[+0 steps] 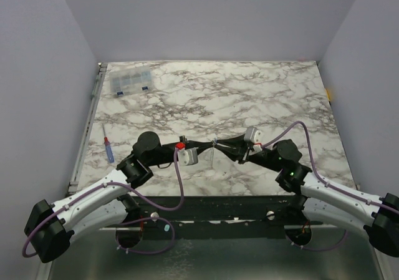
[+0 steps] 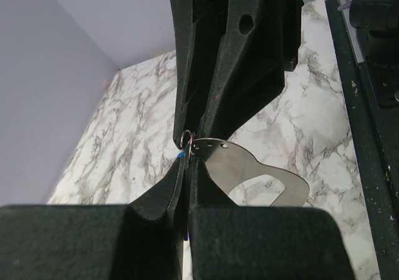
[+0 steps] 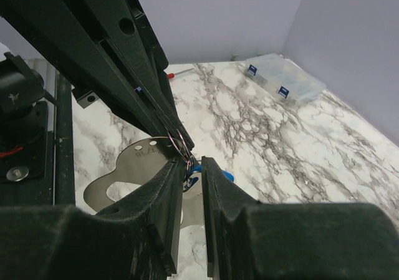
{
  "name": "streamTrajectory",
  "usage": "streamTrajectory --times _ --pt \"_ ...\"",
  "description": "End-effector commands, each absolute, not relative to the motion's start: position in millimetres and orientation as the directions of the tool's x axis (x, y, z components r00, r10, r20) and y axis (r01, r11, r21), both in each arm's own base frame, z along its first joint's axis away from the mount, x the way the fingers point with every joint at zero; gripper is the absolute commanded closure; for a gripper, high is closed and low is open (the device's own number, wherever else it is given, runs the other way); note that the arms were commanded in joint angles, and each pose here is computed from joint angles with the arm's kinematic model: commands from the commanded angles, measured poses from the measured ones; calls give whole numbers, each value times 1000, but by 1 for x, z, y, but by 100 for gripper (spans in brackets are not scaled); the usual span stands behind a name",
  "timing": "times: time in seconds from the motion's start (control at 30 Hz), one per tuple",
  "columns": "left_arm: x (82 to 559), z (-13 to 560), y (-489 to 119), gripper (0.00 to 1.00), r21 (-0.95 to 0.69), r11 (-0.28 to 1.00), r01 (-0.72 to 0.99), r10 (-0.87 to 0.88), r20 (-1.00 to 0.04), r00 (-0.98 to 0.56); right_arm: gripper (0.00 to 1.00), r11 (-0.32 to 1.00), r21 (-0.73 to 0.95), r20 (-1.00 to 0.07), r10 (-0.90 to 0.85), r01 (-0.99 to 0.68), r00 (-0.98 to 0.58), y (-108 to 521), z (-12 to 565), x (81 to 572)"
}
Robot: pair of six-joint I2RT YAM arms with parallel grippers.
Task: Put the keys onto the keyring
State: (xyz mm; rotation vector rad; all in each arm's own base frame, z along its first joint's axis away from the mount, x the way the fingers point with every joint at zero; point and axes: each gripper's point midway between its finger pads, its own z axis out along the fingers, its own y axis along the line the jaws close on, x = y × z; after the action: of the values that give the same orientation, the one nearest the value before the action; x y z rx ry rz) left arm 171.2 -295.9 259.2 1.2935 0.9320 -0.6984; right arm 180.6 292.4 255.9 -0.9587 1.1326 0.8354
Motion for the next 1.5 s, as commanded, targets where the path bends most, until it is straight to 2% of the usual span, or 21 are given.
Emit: streamTrajectory --times 0.0,0.3,0.6,0.77,1.0,1.23,1.33,1.47 --pt "166 270 -295 100 501 162 850 25 -864 504 74 352 -200 -963 99 -914 249 297 271 178" --pt "166 268 -296 100 498 159 853 27 -866 500 80 355 -201 -961 111 -913 254 298 274 179" --pt "168 264 -295 100 492 165 855 38 -869 493 99 343 -201 -962 108 -918 251 300 275 178" --pt "169 262 -295 99 490 169 855 43 -870 490 99 329 -191 -965 112 -925 239 299 276 173" --pt "168 259 -292 80 491 172 854 49 -870 490 99 341 -181 -968 105 -923 229 294 277 172" --pt "165 250 -288 66 488 144 861 90 -873 480 99 433 -146 -984 30 -889 176 285 271 190" --pt "161 246 -287 51 483 112 869 116 -874 471 99 474 -141 -987 6 -869 163 281 267 197" --pt "165 251 -282 43 489 143 860 146 -870 470 99 513 -134 -990 -40 -848 133 279 259 207"
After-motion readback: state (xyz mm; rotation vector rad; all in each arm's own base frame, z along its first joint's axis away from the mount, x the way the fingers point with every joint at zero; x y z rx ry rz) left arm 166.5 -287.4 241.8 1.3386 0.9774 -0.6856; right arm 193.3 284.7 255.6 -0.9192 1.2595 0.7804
